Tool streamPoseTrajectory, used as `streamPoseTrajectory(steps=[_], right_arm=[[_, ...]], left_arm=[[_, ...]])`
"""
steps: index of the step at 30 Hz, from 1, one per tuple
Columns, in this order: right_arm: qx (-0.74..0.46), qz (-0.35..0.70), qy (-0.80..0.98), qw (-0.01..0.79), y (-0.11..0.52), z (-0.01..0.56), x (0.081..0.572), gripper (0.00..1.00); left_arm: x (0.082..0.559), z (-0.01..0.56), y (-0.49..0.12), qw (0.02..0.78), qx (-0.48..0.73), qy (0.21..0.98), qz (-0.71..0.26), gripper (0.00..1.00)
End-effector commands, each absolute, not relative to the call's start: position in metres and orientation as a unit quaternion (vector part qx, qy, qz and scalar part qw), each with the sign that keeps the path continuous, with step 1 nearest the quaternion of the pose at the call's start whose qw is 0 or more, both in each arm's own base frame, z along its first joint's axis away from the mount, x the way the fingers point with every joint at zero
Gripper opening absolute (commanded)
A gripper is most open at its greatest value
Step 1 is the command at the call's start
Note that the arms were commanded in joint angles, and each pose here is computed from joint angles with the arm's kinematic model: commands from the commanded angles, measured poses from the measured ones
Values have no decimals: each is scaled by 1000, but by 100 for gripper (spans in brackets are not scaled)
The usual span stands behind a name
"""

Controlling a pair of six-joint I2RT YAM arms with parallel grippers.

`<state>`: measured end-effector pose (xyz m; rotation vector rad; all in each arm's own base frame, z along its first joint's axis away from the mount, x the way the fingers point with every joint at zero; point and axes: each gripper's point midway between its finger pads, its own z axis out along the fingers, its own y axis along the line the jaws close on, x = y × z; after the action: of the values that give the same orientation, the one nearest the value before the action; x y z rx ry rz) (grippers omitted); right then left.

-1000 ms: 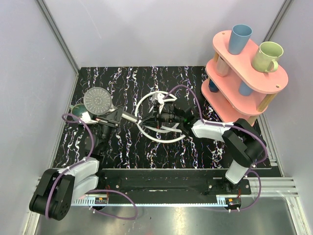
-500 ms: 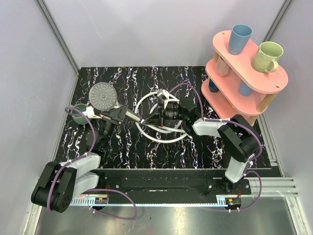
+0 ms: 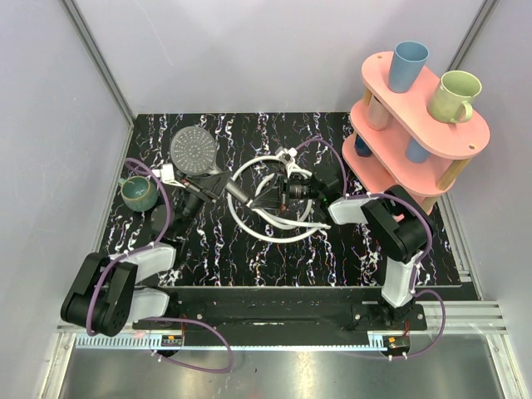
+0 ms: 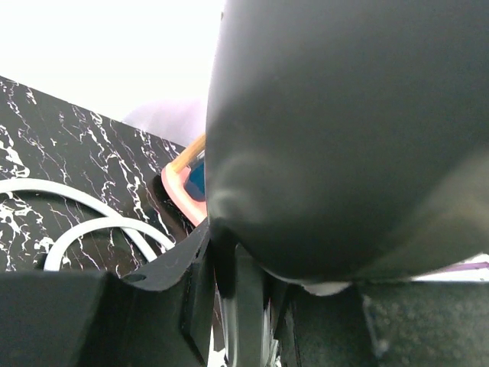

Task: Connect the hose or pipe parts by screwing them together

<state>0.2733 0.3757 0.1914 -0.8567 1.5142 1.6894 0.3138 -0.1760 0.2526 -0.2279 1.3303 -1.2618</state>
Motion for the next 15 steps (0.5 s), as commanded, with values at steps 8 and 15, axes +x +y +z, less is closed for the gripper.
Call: streamPoseTrajectory(steps=[8,15], right_arm=[[-312,665,469,490,342,291,326,0],[-319,674,480,463,336,287,332,0]], left_arm=[[243,294,-219,657,203,461,-560,0],[253,289,-217,676,215,462,-532,0]])
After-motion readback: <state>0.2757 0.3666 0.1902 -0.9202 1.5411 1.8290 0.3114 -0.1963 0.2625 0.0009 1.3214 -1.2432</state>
